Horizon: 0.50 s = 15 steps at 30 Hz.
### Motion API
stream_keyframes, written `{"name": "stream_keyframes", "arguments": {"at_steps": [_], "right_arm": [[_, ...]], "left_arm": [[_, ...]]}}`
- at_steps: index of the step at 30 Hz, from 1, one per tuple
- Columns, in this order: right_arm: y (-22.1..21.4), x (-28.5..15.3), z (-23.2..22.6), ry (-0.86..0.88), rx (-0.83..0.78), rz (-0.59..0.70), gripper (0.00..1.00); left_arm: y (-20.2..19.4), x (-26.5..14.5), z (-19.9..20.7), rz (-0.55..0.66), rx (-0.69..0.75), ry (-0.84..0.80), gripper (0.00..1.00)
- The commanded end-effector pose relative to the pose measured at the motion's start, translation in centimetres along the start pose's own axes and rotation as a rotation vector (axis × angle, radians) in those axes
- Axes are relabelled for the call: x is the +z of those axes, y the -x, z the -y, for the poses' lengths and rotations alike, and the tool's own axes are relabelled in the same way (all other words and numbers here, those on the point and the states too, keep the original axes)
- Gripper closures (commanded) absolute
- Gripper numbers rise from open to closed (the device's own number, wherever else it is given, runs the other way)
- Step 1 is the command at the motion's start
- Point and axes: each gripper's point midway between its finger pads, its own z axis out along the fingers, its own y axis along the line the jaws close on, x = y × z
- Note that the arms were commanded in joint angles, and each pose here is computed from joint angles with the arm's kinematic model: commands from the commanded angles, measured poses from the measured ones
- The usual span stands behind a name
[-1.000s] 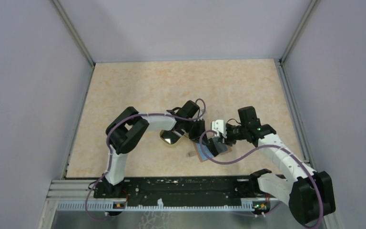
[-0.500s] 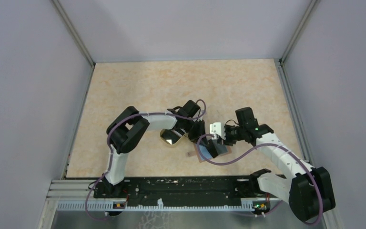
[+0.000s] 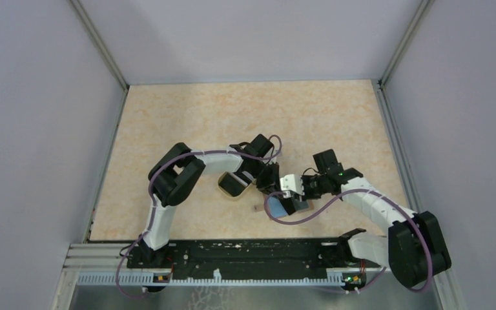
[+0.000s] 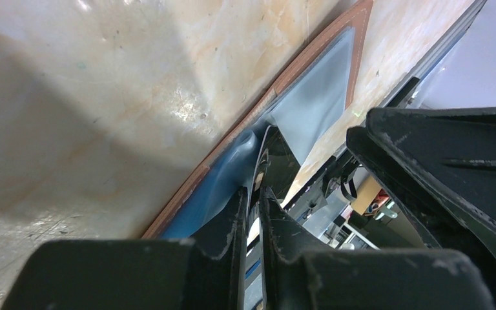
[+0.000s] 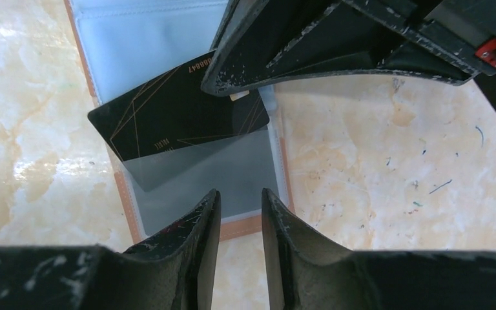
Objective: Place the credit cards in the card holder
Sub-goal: Insert the credit card into the card holder.
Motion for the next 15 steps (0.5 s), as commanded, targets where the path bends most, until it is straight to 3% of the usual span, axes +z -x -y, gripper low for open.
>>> {"name": "stream_keyframes", "arguments": {"at_steps": [1, 6, 15], "right_arm": [[-1.1, 0.3, 0.9, -0.025, -0.043, -0.073, 0.72], [-2.1, -0.1, 1.8, -0.066, -0.03, -0.137, 0.75], [-1.3, -0.2, 2.0, -0.074, 0.003, -0.101, 0.75]], "left_arm": [[-2.4, 1.4, -4.2, -0.094, -0.072, 0.134, 0.85], [-2.3, 1.1, -3.9, -0.089, -0.061, 0.138, 0.84], [-1.5, 0.0, -2.6, -0.046, -0.024, 0.131, 0.79]]}}
